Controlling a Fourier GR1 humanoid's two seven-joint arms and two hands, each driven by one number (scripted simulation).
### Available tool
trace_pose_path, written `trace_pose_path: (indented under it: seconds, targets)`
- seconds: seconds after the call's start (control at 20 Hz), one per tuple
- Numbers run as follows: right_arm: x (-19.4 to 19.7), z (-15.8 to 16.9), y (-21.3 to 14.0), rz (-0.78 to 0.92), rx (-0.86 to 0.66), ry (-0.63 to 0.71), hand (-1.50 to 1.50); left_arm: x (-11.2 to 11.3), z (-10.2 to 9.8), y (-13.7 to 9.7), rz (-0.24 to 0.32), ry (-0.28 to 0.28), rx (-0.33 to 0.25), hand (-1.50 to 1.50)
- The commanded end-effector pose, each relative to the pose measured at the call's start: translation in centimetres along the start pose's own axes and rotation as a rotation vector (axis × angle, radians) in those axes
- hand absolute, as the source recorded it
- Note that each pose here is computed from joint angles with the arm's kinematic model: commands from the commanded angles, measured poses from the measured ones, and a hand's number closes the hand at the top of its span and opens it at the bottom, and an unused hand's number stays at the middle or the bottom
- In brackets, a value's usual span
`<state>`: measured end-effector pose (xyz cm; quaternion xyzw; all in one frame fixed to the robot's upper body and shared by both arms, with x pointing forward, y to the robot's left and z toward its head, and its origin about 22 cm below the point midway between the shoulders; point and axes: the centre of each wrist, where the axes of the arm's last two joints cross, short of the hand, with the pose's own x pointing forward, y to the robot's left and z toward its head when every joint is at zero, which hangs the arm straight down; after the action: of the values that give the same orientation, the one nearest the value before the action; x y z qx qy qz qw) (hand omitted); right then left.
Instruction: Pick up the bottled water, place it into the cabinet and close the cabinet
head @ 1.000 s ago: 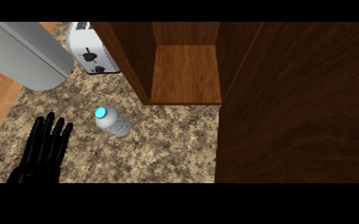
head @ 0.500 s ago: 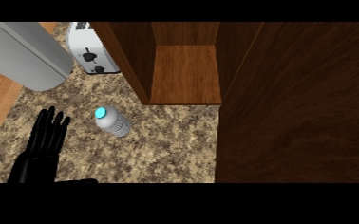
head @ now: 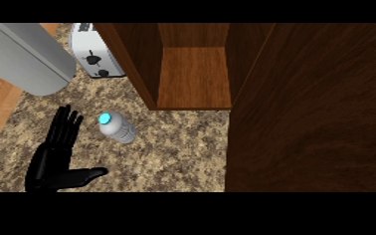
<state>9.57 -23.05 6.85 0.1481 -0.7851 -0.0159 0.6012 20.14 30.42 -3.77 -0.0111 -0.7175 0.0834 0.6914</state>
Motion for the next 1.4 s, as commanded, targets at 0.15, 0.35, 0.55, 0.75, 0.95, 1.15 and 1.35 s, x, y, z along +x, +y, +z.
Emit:
trace_pose_path:
  seconds: [0.15,0.35,0.55,0.75,0.95,1.15,1.35]
  targets:
    - [-0.1,0.7,0.8,-0.004,0.011,0.013,-1.50,-4.8,-0.8,0.6,0.022,0.060,0.031,-1.50]
    - [0.0,1.5,-0.9,-0.002,0.006,0.002,-1.50,-6.3,-0.9,2.5,0.074,0.079,0.054,-1.50]
    - [-1.2,0.7,-0.9,-0.007,0.015,0.018,-1.50,-8.5,-2.4,1.0,0.108,0.123,0.042,-1.50]
    - [-0.5,1.2,-0.1,-0.003,0.014,0.019,-1.50,-8.3,-4.7,3.4,0.141,0.130,0.033,-1.50]
    - [-0.2,0.4,0.0,0.010,0.017,0.005,-1.50,-9.8,-4.9,2.6,0.137,0.118,0.030,-1.50]
    - [-0.5,0.7,-0.2,-0.007,0.009,-0.006,-1.50,-11.5,-4.0,1.9,0.169,0.119,0.022,-1.50]
    - [-1.9,1.0,-1.0,-0.017,0.018,-0.002,-1.50,-11.4,-4.7,0.8,0.189,0.127,0.001,-1.50]
